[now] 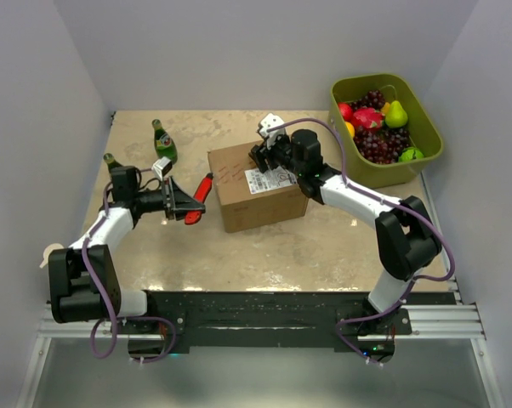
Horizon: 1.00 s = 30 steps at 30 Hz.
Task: Unpack the express box
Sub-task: Cut the express box at the center of the board.
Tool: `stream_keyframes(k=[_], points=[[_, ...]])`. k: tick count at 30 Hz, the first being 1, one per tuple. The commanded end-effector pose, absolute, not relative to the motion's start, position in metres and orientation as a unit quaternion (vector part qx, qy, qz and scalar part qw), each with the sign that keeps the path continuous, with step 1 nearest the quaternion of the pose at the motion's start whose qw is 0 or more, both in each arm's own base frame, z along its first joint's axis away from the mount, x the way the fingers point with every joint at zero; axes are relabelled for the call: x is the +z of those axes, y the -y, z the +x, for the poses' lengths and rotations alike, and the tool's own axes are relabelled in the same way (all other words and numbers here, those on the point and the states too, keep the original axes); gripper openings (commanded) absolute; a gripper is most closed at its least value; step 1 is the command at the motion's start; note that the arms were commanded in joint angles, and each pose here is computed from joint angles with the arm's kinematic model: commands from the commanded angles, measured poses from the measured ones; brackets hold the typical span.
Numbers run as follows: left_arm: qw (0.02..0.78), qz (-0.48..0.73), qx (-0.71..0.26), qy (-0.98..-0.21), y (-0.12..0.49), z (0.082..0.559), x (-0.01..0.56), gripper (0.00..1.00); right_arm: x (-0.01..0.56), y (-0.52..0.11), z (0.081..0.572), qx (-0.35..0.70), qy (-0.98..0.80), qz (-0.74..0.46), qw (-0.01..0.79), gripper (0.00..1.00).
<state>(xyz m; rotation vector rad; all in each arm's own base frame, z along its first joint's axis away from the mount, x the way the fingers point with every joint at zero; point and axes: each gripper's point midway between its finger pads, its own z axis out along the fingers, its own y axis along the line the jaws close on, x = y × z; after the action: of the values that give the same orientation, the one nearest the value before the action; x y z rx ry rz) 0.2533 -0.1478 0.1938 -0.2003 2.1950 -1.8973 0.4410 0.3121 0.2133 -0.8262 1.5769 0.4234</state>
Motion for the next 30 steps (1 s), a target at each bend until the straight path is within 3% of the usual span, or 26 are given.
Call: stream_keyframes(k=[1, 30], points=[[0.105, -0.027, -0.673, -0.732, 0.154, 0.24, 0.211, 0.0, 0.126, -0.301, 0.403, 0.177, -0.756, -0.401, 0.486, 0.68], [0.072, -0.015, -0.68, -0.73, 0.17, 0.219, 0.21, 0.0, 0.121, -0.302, 0.405, 0.177, -0.757, -0.402, 0.484, 0.68]])
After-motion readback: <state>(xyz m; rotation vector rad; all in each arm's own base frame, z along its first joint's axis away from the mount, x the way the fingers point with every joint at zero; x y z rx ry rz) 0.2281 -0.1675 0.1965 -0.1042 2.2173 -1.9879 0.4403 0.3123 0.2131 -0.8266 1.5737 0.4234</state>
